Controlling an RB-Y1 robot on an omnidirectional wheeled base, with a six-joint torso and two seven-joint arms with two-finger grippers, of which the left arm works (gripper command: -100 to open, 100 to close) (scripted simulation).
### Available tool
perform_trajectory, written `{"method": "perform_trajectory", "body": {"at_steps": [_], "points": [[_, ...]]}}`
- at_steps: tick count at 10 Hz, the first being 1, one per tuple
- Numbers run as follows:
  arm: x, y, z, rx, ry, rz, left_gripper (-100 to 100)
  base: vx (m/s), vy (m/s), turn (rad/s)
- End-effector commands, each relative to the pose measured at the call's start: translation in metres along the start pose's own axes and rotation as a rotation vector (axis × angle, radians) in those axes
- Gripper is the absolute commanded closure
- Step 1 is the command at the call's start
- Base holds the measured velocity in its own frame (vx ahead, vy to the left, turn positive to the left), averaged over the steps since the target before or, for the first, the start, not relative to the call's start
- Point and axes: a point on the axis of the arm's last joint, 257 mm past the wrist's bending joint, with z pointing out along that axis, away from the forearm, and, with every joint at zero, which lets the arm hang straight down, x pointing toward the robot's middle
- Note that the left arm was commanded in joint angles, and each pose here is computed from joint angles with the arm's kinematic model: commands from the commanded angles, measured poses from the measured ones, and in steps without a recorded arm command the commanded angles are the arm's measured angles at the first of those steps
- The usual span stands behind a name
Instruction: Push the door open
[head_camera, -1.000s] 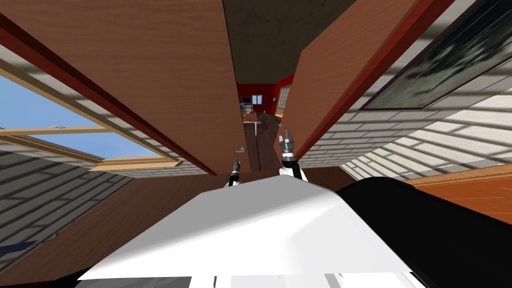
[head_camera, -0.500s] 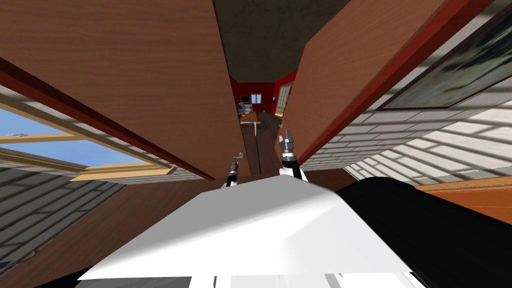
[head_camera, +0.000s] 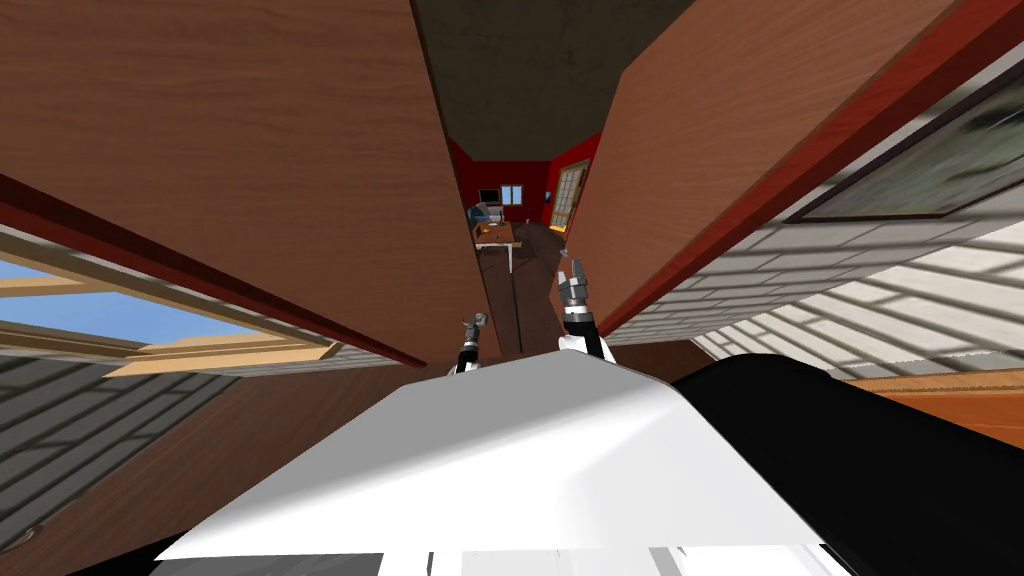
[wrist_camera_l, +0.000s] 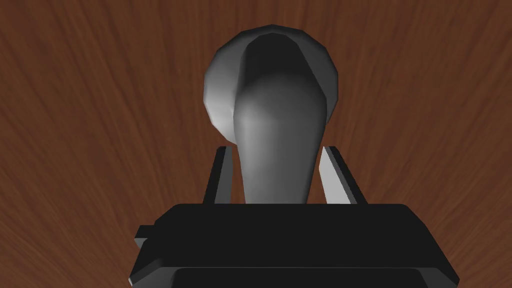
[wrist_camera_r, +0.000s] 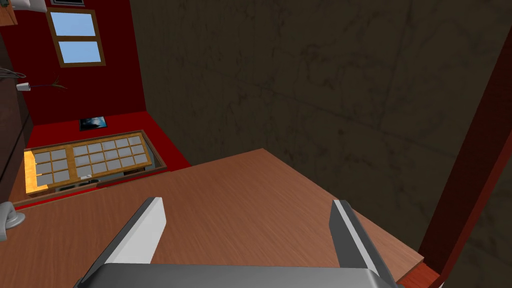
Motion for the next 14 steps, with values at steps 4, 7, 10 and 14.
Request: {"method": "perform_trajectory", "body": {"at_steps": [4,7,10,14], "points": [[0.0,0.0,-0.0002,-0.001,0.0,0.001,100,-0.007,0.003,-0.007],[-0.016,-0.002,0.0019,0.003,-0.02,0.014,100,0.088,-0.029,0.017],[-0.04,-0.001,0.0012,0.001,-0.056,0.032,100,0.177,-0.077,0.044],[-0.059,-0.001,0.0005,0.0,-0.087,0.042,100,0.151,-0.058,0.033]]}}
